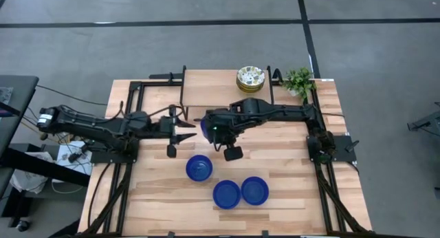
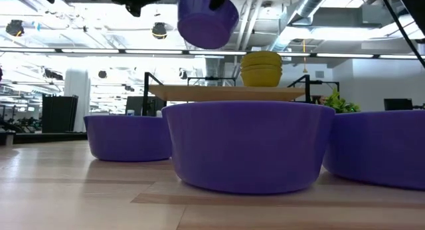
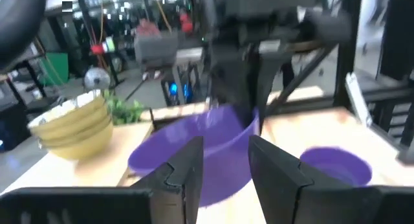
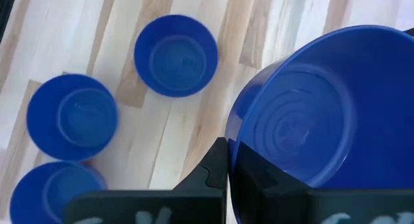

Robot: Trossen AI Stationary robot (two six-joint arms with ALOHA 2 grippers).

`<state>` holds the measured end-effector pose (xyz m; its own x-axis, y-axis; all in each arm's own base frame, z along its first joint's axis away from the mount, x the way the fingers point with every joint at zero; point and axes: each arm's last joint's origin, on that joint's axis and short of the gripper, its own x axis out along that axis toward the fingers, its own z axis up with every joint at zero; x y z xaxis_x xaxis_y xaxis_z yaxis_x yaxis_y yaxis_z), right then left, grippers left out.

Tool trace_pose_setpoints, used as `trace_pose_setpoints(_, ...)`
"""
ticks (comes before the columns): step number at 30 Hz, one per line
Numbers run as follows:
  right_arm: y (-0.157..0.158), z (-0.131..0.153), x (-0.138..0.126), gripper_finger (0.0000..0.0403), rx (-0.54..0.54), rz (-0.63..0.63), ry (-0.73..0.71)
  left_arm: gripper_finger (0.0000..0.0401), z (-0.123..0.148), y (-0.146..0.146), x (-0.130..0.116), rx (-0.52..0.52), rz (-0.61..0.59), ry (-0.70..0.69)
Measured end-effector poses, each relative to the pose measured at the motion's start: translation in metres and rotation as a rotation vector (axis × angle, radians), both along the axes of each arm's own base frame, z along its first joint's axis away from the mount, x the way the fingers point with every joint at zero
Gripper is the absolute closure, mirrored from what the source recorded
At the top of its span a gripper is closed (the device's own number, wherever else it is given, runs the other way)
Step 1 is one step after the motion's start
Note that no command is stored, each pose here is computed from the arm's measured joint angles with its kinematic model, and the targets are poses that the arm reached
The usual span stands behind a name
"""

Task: Pick & Place Mini bowls
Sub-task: Put the blue bowl on the shelf

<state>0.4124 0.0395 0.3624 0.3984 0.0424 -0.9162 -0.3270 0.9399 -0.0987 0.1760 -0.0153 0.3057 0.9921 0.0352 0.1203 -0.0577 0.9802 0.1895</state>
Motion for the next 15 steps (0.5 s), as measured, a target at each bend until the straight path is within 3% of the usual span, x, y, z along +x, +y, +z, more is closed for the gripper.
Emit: trace_pose_setpoints(15,0.015,-0.010,-0.012,0.0403,-0.012,0.010,0.145,0.0280,-0.005,-0.002,0.027,0.113,0.043,0.191)
